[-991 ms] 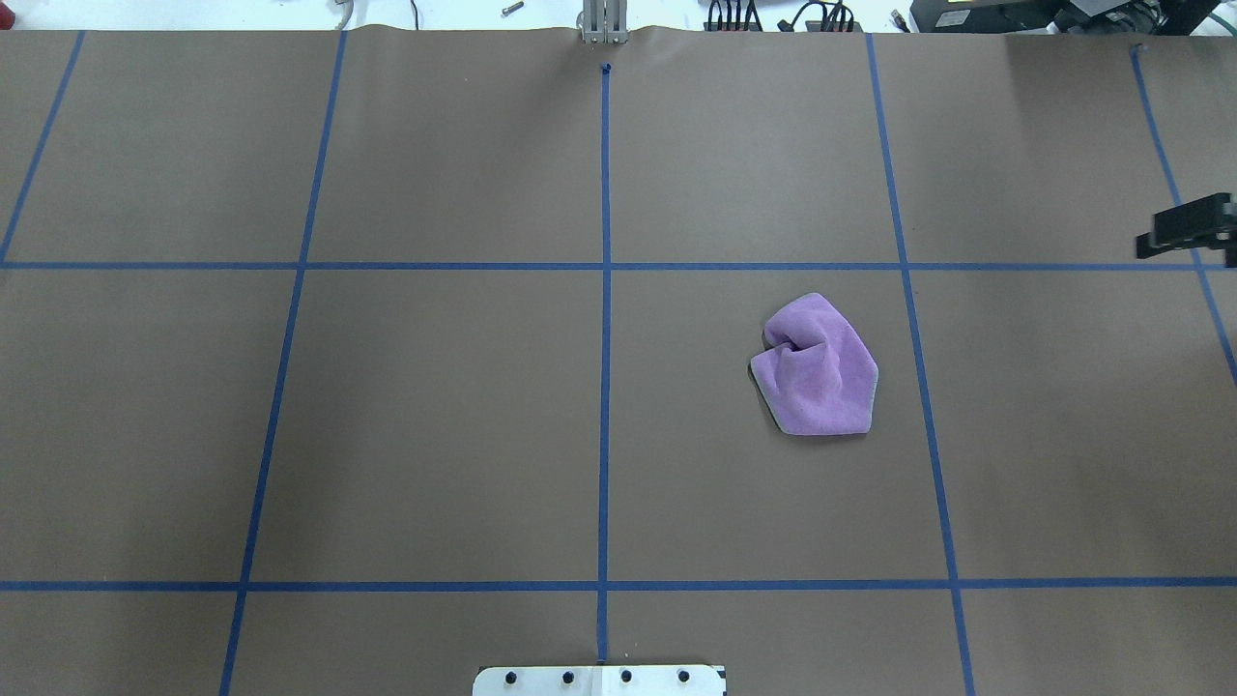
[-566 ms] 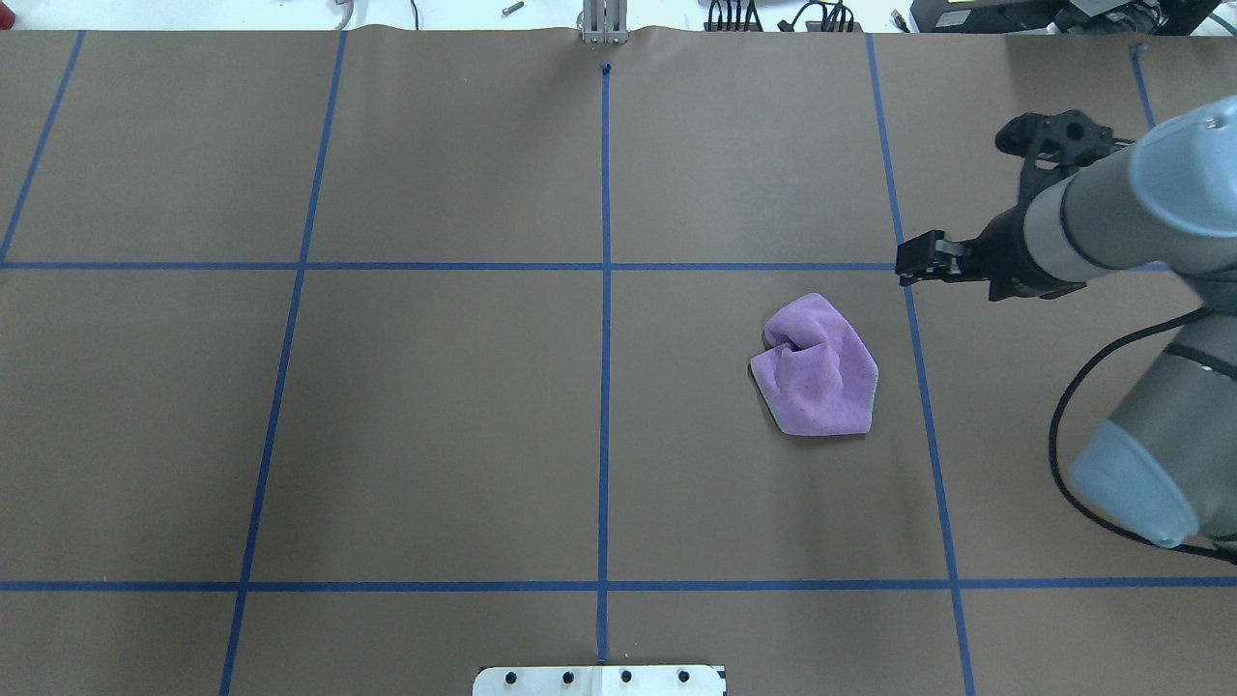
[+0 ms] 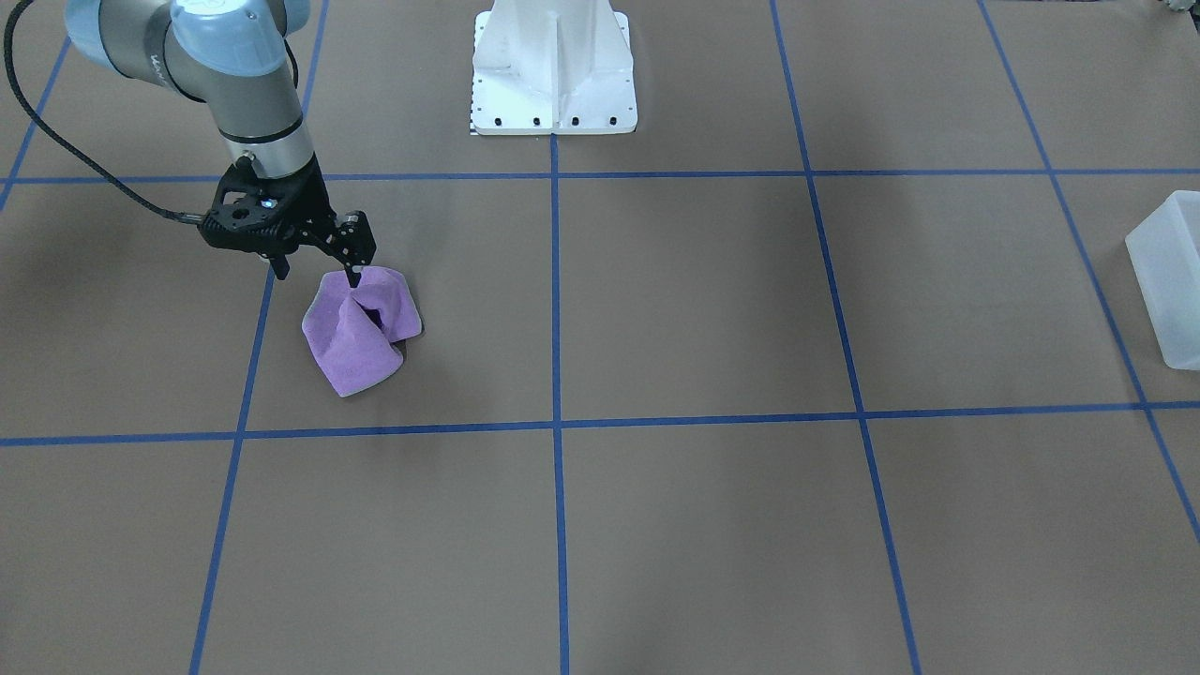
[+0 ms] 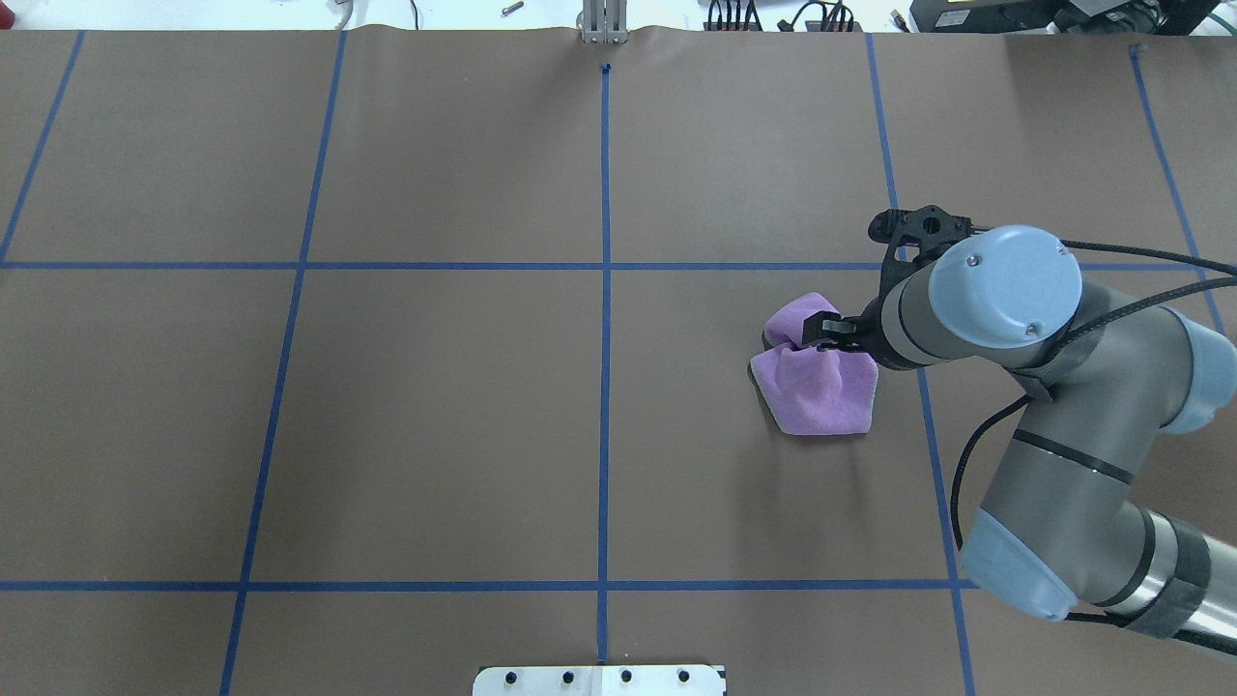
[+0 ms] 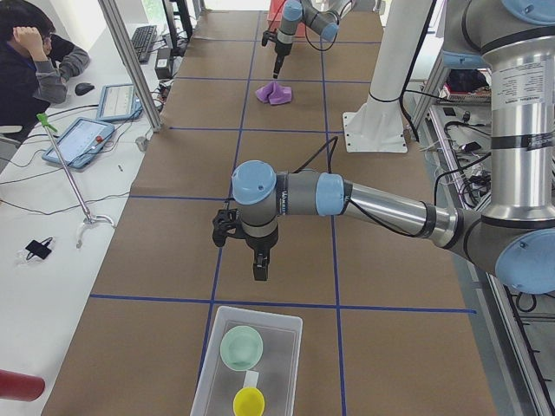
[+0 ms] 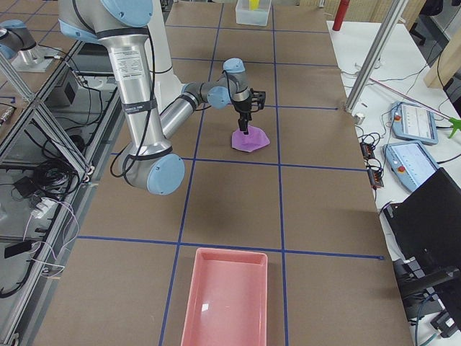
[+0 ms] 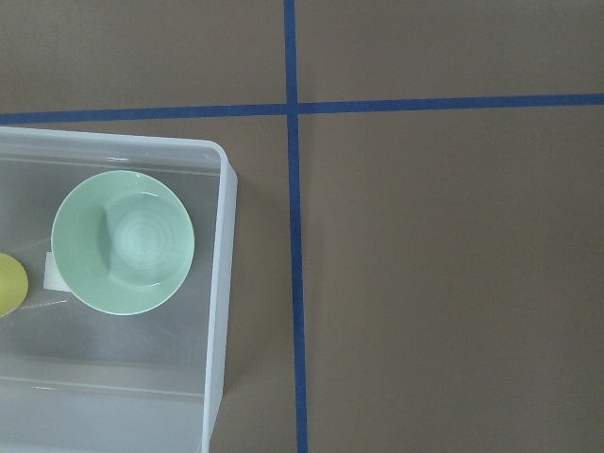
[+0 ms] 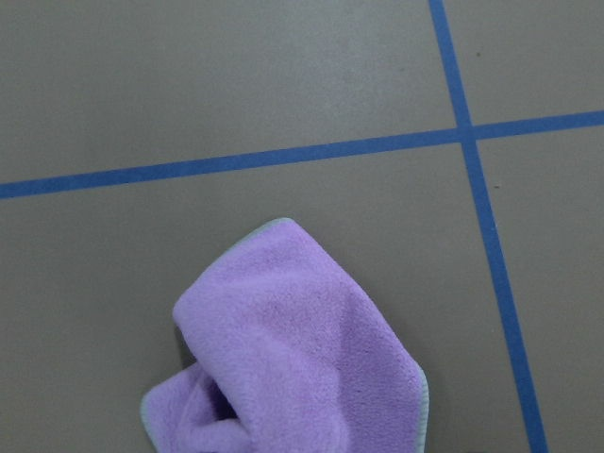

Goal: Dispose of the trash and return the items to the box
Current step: 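Pinch the purple cloth with the right gripper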

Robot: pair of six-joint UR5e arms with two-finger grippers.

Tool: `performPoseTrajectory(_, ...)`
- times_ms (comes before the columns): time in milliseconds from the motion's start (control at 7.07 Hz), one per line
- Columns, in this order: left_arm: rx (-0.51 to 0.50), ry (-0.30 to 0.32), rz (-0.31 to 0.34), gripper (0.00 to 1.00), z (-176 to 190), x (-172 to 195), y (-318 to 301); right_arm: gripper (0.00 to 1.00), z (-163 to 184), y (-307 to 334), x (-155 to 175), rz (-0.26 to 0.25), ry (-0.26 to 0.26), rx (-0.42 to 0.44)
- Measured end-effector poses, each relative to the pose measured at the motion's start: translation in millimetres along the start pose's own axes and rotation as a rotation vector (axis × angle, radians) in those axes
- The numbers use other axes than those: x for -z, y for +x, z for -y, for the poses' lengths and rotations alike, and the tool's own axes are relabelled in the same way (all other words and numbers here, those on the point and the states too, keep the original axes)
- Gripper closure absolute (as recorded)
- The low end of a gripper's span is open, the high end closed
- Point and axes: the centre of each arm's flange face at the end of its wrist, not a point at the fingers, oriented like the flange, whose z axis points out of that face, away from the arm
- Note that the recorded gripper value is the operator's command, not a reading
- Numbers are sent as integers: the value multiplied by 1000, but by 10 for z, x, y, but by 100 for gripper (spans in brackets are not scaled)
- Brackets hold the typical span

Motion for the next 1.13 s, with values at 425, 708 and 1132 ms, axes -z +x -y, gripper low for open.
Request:
performPoseTrajectory(425, -5, 4, 1, 2, -6, 21, 21, 56, -38, -222, -107, 11, 3, 13)
performPoseTrajectory(708, -5, 4, 1, 2, -8, 21, 23, 96, -39, -227, -189, -1, -2, 14)
performPoseTrajectory(1132, -3, 3, 1, 2, -13, 16, 19, 100, -10, -256, -196, 0, 1, 12)
